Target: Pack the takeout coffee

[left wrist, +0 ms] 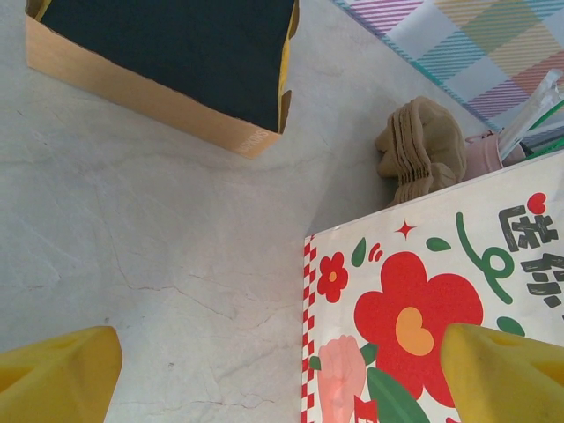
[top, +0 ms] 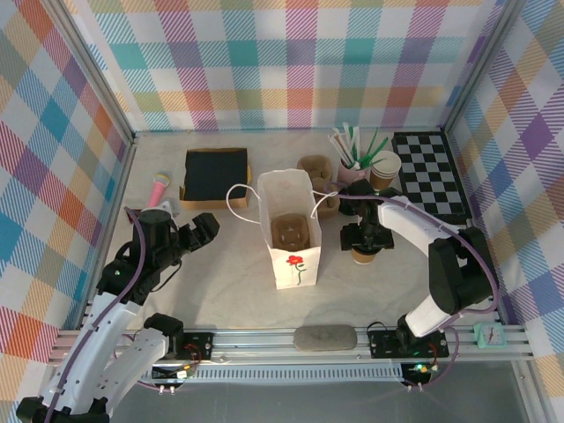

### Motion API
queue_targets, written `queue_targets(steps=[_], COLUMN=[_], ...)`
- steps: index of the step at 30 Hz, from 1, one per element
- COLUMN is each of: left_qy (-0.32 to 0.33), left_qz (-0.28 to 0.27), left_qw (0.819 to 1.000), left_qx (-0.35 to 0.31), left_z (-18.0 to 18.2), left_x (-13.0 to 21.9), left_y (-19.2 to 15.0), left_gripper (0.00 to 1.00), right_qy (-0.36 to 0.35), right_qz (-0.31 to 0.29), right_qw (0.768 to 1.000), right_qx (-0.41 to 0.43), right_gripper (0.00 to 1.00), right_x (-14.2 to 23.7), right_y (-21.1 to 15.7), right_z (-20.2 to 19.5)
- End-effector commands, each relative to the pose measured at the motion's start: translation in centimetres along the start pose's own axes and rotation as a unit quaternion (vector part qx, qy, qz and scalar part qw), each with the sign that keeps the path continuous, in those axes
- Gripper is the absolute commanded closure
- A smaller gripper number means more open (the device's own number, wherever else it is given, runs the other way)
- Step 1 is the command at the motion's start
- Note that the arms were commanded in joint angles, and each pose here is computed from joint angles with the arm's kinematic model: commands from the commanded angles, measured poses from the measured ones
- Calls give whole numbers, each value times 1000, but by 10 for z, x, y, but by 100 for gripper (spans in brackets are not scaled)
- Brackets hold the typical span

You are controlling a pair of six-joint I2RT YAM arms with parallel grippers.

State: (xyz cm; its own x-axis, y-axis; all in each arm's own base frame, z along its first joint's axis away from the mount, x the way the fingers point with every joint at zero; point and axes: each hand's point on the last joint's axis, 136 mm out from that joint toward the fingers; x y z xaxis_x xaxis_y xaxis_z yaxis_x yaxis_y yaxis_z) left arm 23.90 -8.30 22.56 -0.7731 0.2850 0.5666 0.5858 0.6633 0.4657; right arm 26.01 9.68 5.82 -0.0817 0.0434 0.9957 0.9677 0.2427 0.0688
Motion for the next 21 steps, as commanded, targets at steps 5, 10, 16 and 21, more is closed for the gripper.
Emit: queue_targets(steps=[5, 10, 16, 21], left_qy=[-2, -2, -2, -6], left_qz=[-17, -19, -21, -21], left_qw=[1000, 1000, 1000, 1000], left_qx=[-6, -6, -7, -7], left_z=[-2, -2, -2, -5], left_x=[11, 13, 15, 15], left_y=[8, 9, 9, 10], left_gripper=[7, 7, 7, 7], right_qy=[5, 15, 29, 26], right_qz=[-5, 1, 17, 27], right_qw=[1000, 1000, 999, 999], right_qx=[-2, -1, 9, 17], right_gripper=[1, 1, 1, 1], right_x=[24, 30, 26, 18], right_y=[-2, -8, -19, -21], right_z=[2, 4, 9, 8])
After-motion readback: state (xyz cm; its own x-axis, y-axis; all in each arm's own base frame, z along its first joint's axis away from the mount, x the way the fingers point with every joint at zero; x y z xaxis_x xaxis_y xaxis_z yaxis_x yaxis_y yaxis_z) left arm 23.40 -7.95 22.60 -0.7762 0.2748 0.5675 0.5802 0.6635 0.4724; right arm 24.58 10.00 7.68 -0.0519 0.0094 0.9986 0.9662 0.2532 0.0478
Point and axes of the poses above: each hand's point on the last joint's axis, 136 mm out from that joint toward the fingers, its own x axis back along the fingers, its own z axis along the line the jaws close on, y = z × x, and after that the axes turned 12 degrees about x, right-handed
